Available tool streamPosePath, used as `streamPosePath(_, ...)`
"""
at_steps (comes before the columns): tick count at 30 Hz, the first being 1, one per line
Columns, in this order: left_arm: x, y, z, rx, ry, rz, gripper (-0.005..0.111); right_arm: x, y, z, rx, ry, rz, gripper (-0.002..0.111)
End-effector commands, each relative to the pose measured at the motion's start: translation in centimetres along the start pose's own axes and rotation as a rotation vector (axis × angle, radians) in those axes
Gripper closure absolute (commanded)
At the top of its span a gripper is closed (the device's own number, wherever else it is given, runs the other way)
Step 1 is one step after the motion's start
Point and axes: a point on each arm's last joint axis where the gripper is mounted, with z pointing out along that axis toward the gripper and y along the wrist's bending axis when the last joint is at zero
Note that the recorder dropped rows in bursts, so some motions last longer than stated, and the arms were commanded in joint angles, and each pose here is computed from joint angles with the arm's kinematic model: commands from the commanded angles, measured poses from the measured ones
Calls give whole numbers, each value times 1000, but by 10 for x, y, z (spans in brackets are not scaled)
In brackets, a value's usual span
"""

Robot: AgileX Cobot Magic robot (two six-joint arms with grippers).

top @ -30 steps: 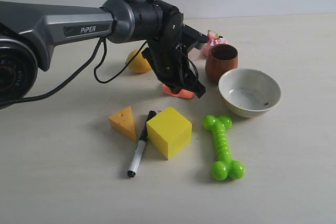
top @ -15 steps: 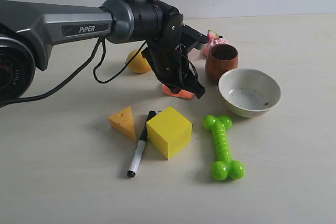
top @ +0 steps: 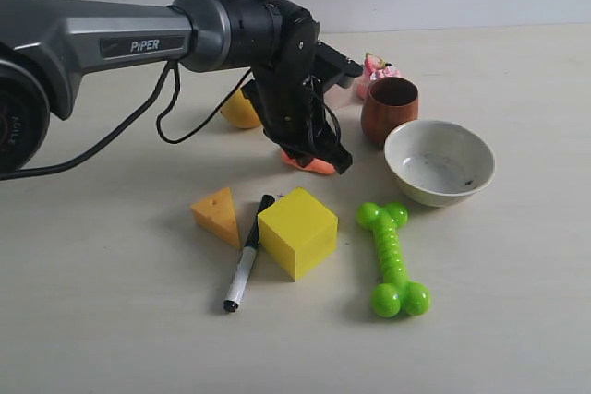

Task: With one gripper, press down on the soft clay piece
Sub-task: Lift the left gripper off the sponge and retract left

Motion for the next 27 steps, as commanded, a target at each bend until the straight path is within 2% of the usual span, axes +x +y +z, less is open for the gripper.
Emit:
streamPosePath(1,-1,2,-7,-7,-9,1,85,1,0,0,5,-8,1,108)
streamPosePath(8,-3,3,-18,-10,-32,0,85,1,0,0,5,-8,1,108)
streamPosePath(12,-8,4,-40,-16,-76,-2,86,1,0,0,5,-8,1,108)
streamPosePath(14,-9,5,-51,-19,-92,-3,92,1,0,0,5,-8,1,108)
streamPosePath(16,-10,5,-62,-20,-102,-9,106,1,0,0,5,-8,1,108)
streamPosePath(17,-10,6,-65,-19,-101,-28,107,1,0,0,5,-8,1,108)
streamPosePath(19,-10,6,-74,-18,-112,-66,107,1,0,0,5,-8,1,108)
streamPosePath(27,-2,3,-112,-2,-221,-95,107,1,0,0,5,-8,-1,108)
